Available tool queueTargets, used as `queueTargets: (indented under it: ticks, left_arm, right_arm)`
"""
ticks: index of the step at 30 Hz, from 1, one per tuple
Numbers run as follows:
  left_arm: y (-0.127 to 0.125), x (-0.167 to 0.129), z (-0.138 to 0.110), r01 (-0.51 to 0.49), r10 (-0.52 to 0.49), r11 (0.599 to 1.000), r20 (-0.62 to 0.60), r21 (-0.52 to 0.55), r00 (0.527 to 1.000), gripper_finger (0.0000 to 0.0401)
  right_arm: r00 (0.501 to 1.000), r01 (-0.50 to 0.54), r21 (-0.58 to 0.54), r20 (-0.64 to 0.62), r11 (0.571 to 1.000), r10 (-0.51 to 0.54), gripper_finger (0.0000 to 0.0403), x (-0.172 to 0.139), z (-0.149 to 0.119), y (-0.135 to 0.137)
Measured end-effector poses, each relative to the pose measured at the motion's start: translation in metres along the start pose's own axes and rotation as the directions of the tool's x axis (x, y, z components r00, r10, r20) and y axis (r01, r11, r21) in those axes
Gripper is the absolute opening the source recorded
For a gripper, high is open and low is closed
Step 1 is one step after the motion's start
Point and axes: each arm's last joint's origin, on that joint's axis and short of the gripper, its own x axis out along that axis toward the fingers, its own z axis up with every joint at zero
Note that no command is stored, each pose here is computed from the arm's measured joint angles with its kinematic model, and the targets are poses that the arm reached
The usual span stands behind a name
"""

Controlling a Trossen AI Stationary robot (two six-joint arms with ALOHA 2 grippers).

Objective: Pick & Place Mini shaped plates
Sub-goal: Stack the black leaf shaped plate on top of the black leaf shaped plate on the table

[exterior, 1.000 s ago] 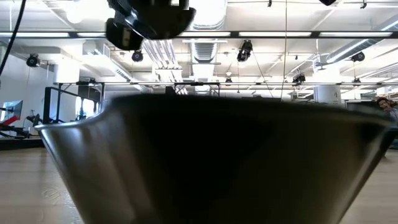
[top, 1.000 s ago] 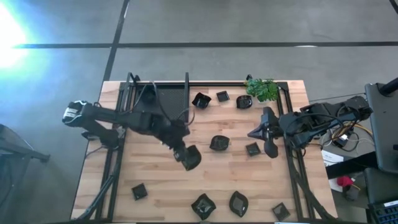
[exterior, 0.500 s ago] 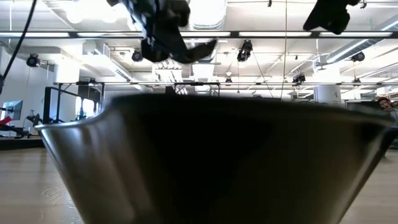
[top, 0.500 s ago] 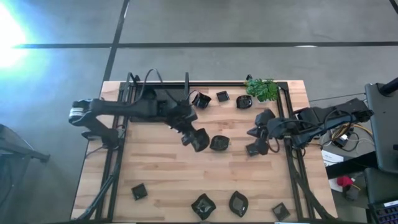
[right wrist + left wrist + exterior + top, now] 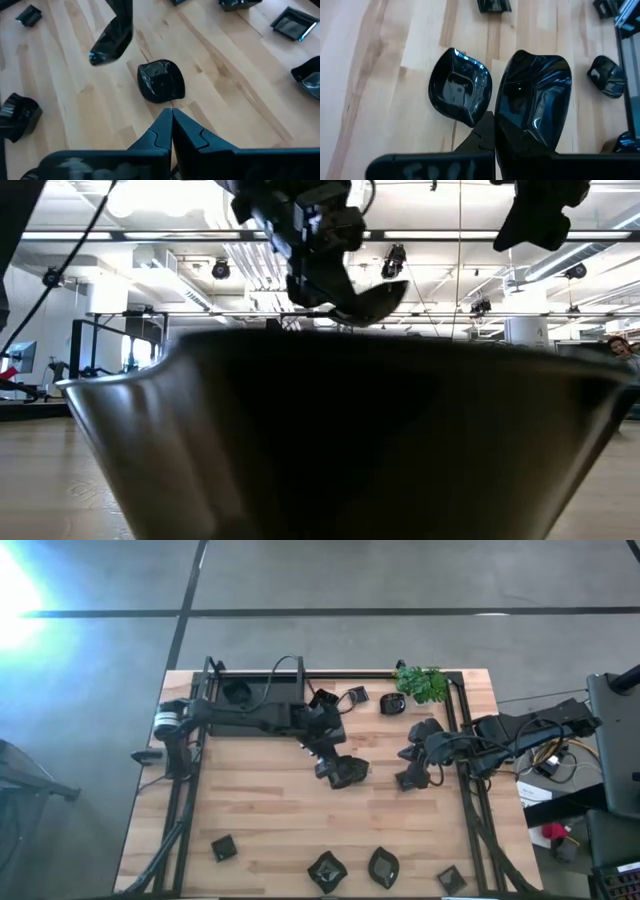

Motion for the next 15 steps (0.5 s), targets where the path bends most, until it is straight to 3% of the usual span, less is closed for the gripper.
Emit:
queueTargets:
  ticks: [6,11,15]
  left_arm:
    - [-0.005,-0.007,0.008,0.0,0.001,1.0,-0.009,0.022,1.0,0.0]
    - [-0.017,-0.033,0.007,-0.01,0.01,0.999,0.023,0.031,1.0,0.0]
    - [-0.028,-0.054,0.001,-0.082,0.082,0.996,0.014,0.027,0.997,0.0]
  right_arm:
    - [0.997,0.074,0.044,-0.037,0.996,-0.073,0.0008,0.02,-0.01,-0.013]
    - [0.999,0.017,0.104,-0.049,0.994,-0.012,0.0008,0.045,-0.019,-0.022]
    - [0.999,0.028,0.16,-0.045,0.987,-0.021,0.0008,0.063,-0.021,-0.03]
